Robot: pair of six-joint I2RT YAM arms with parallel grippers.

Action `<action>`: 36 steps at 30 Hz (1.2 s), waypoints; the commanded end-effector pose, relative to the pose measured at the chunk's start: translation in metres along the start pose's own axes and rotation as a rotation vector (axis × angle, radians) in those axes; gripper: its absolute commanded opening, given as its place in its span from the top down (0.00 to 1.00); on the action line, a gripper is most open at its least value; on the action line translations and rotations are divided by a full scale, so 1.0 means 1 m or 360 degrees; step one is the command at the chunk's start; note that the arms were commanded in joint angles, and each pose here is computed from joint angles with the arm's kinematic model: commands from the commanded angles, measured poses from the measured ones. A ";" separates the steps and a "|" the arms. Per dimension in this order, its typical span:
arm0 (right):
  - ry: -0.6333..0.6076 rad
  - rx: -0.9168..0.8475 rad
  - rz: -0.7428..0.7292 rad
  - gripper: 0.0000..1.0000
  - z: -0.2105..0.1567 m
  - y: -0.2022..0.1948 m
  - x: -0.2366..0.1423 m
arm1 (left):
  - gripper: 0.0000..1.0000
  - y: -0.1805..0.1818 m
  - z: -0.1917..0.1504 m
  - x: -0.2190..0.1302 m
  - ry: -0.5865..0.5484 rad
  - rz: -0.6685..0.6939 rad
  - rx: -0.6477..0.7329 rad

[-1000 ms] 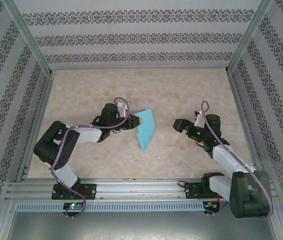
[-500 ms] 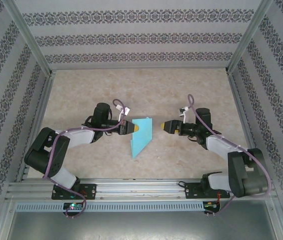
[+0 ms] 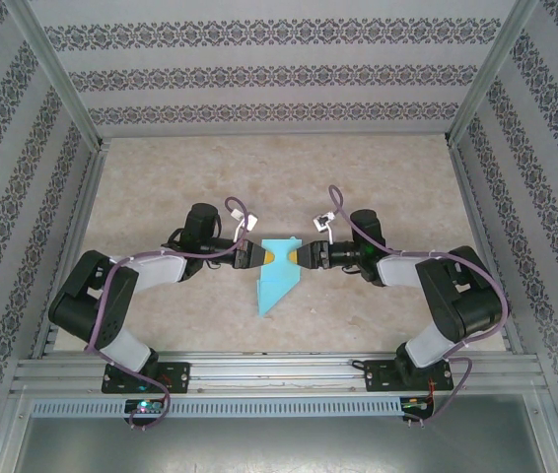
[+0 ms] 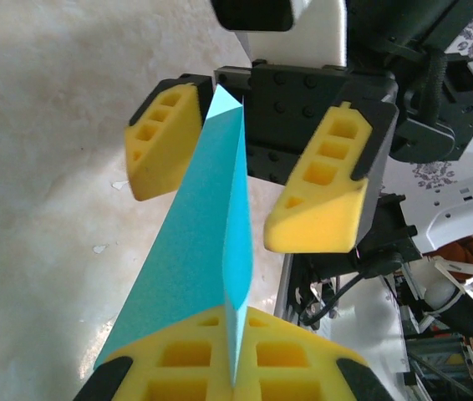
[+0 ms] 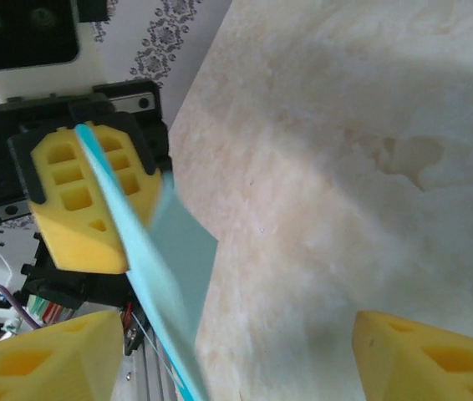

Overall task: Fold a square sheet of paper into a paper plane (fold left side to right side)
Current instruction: Place the paper at the center of the table.

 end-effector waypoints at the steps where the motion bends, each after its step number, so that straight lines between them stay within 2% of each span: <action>1: -0.0037 -0.0076 0.0059 0.33 0.006 0.007 -0.001 | 1.00 0.006 0.009 0.001 -0.0056 0.0013 0.0007; 3: -0.0030 -0.0065 0.0069 0.38 0.005 0.008 -0.002 | 1.00 0.009 0.010 0.002 -0.0069 0.0022 -0.0007; 8: -0.0027 -0.0041 0.0065 0.60 0.005 0.008 -0.003 | 1.00 0.016 0.012 0.005 -0.0099 0.0043 -0.0037; 11: -0.0045 -0.0033 0.0040 0.68 0.008 0.006 -0.005 | 1.00 0.019 0.011 0.005 -0.0101 0.0054 -0.0054; 14: -0.0053 -0.0011 0.0005 0.83 0.010 0.002 -0.005 | 1.00 0.022 0.009 0.005 -0.0100 0.0067 -0.0067; 17: -0.0061 0.0026 -0.0061 0.97 0.011 -0.004 -0.004 | 0.80 0.025 0.006 0.004 -0.0096 0.0119 -0.0063; 19: -0.0055 0.0062 -0.0103 1.00 0.011 -0.010 -0.003 | 0.63 0.027 0.003 0.001 -0.0096 0.0186 -0.0051; 25: -0.0006 0.0274 -0.0302 1.00 0.006 -0.037 0.000 | 0.46 0.028 0.001 -0.024 -0.0136 0.0578 0.0024; 29: -0.0003 0.0407 -0.0438 1.00 0.006 -0.048 -0.004 | 0.45 0.017 -0.001 -0.048 -0.0161 0.0867 0.0129; 36: 0.0027 0.0593 -0.0564 0.99 0.006 -0.053 -0.008 | 0.46 -0.016 -0.022 -0.064 -0.0053 0.1165 0.0350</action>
Point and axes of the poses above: each hand's point on the last joint's axis, 136 mm out from that joint toward the fingers, its own x axis out along the fingers, its own y axis along the line the jaws close on, z = x × y, the point moved 6 cm from there along -x, back along the fingers, and after that the axes turned 2 degrees about -x, right-handed, at the moved point
